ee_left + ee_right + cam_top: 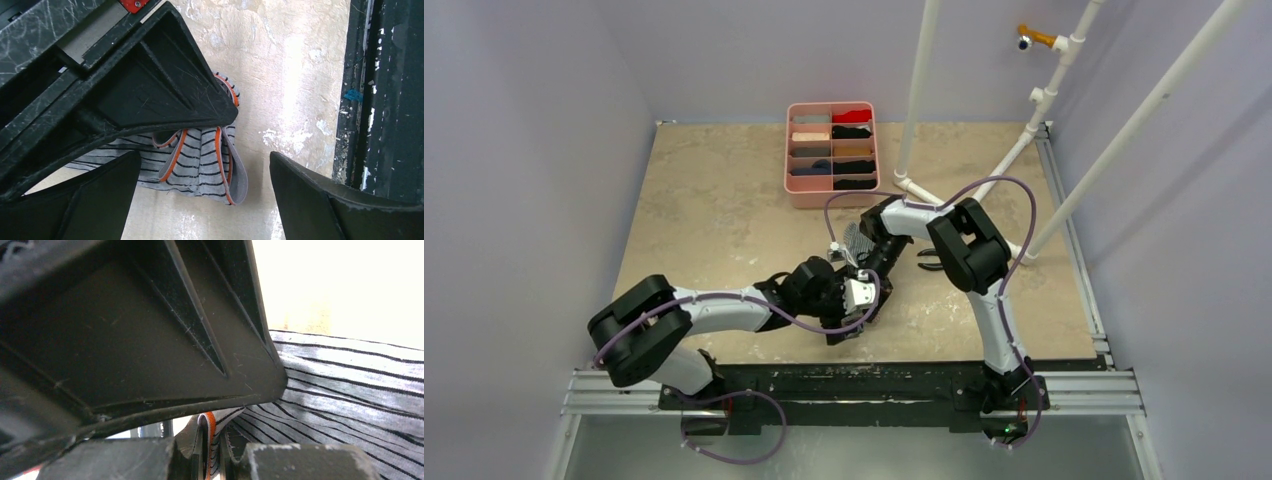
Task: Roll the underwear
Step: Roll the underwear to the center of the board.
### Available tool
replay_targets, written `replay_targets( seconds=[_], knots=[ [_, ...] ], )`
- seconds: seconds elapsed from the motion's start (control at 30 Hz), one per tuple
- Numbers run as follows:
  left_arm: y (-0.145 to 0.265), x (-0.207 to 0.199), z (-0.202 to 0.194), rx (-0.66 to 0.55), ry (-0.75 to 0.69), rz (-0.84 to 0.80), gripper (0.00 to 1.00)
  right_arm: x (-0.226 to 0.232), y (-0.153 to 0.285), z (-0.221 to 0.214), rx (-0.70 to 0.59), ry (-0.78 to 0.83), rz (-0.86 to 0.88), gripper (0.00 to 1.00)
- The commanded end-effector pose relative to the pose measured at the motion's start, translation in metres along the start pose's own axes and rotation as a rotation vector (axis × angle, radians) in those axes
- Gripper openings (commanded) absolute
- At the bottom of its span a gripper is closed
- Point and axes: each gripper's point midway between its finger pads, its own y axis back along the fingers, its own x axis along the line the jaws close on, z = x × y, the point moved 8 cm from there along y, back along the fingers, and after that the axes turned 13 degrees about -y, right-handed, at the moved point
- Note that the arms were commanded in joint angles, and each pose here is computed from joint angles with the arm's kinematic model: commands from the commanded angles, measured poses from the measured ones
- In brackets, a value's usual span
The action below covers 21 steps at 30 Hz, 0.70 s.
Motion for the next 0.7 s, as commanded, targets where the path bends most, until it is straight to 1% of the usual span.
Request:
replay_targets(
  seconds=[0.0, 0.33, 0.57, 0.67],
  knots=[
    [-0.006, 0.0, 0.015, -0.105, -0.004, -0.024, 0.97, -0.005, 0.002, 0.006, 0.002, 0.047, -0.016, 0.05],
    [-0.019, 0.0, 0.012, -0.028, 0.064, -0.061, 0.65, -0.003, 0.004, 0.007, -0.001, 0.049, -0.018, 0.06],
    [-0.021, -0.001, 0.013, -0.022, 0.068, -0.091, 0.5, -0.004, 0.004, 0.007, 0.002, 0.043, -0.023, 0.06],
    [-0.022, -0.002, 0.013, -0.012, 0.076, -0.115, 0.39, -0.005, 0.004, 0.007, 0.004, 0.037, -0.027, 0.07]
  ],
)
